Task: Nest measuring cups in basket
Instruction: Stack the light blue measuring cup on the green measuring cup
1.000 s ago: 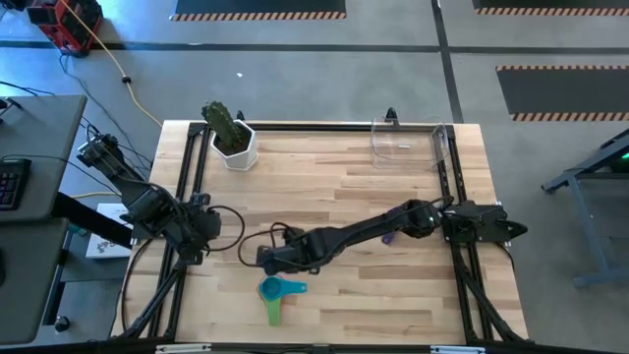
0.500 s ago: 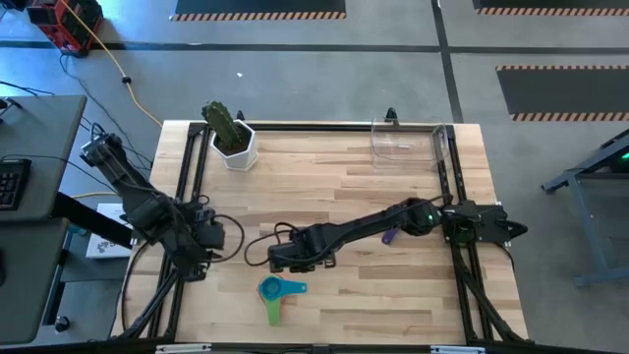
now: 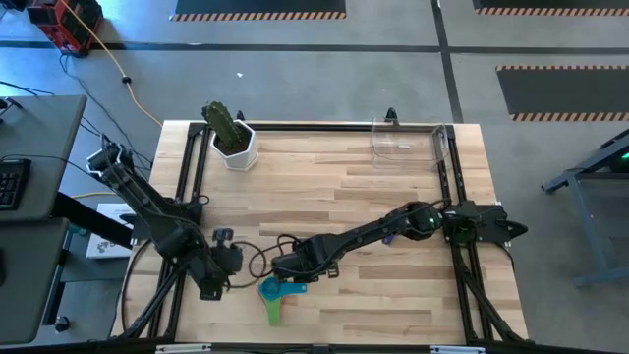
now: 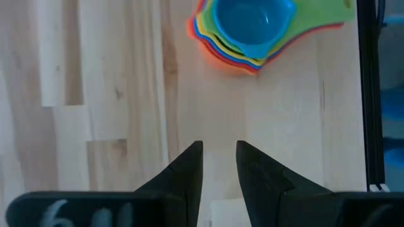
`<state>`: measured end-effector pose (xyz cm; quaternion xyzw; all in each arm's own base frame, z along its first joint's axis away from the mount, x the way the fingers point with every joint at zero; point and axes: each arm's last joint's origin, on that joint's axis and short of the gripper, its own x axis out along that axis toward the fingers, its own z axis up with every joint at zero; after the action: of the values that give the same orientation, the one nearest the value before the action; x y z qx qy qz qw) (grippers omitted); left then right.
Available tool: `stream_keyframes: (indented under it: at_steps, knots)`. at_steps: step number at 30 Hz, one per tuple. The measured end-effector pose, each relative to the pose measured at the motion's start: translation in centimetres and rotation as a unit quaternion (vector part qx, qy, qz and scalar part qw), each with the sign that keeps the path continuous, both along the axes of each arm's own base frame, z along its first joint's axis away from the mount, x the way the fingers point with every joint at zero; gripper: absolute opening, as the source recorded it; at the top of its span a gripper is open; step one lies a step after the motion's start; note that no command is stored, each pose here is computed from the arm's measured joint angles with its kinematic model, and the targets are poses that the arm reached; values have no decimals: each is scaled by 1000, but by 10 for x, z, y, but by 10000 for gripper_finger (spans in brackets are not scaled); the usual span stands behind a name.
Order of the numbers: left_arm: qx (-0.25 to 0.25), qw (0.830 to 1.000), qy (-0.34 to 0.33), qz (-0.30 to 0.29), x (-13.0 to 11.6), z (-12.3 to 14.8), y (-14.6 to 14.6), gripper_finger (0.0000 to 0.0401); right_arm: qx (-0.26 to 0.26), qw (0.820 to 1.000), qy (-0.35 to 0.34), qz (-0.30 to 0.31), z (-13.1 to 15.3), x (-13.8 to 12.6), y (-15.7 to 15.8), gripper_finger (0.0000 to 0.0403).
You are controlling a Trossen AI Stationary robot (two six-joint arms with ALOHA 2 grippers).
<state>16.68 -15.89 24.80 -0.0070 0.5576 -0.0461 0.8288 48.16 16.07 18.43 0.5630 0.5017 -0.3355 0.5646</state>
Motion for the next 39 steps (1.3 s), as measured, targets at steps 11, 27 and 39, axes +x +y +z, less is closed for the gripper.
stream_keyframes:
  at_steps: [11, 27, 39]
  knots:
    - [-7, 1000, 6, -11, 5, -6, -6, 87, 49, 998, -33, -22, 5, 1, 26, 4]
    - [-1, 999, 1, -33, 5, -5, -6, 87, 96, 992, -72, -50, 9, 2, 52, 4]
    - [-13, 999, -1, -34, 3, -1, -4, 87, 122, 986, -105, -48, -14, 18, 55, 4]
